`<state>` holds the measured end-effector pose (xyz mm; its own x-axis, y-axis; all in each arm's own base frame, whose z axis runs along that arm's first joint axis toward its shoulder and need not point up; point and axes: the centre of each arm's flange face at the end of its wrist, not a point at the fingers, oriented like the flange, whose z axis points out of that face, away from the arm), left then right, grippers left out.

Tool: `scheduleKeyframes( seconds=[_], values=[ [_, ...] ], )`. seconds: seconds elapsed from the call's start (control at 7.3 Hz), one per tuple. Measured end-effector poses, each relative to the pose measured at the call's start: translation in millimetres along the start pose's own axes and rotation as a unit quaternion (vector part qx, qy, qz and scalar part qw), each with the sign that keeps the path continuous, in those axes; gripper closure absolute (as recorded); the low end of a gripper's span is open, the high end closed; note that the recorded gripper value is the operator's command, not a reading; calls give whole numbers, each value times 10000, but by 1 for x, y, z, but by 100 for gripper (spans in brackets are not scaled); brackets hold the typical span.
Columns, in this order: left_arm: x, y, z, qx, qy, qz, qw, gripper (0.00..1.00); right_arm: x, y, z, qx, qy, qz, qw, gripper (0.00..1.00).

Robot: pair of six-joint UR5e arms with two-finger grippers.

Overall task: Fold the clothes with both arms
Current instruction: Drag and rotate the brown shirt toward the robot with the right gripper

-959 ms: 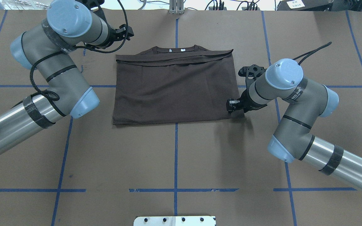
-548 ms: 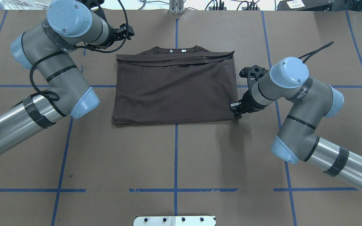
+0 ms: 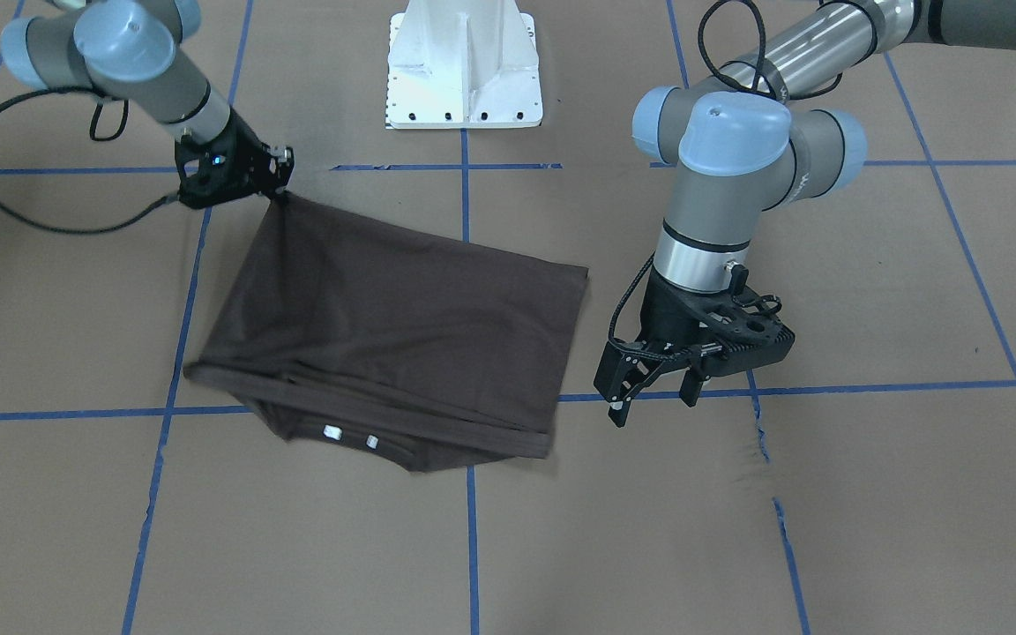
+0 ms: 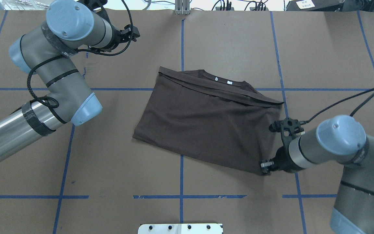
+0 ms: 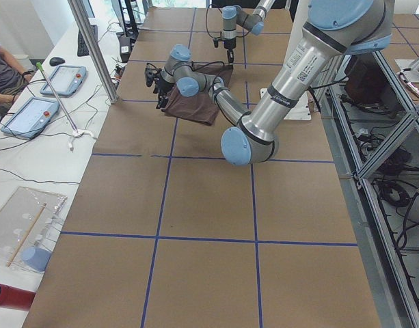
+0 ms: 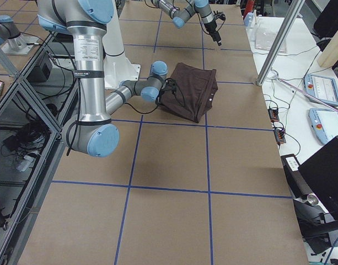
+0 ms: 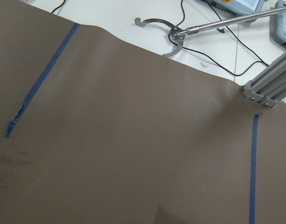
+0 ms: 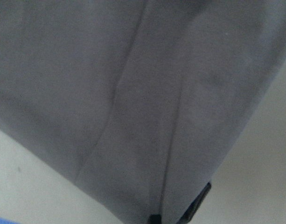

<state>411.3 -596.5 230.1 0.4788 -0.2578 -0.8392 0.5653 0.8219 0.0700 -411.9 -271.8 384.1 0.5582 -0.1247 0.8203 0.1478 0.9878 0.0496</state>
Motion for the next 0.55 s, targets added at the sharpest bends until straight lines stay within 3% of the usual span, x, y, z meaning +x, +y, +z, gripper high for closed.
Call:
scheduleKeyframes(
  seconds=[0.14, 0.27, 0.55],
  values=[
    [-3, 9, -4, -38, 43, -12, 10000, 0, -17, 51, 17, -107, 88, 3, 9999, 100],
    [-3, 18, -6, -81, 72, -61, 9999, 0, -33, 95, 33, -204, 134, 22, 9997, 1],
    [0, 34, -7, -179, 120, -71, 9997, 0, -53, 138, 36, -338, 40, 30, 9994, 0]
  ],
)
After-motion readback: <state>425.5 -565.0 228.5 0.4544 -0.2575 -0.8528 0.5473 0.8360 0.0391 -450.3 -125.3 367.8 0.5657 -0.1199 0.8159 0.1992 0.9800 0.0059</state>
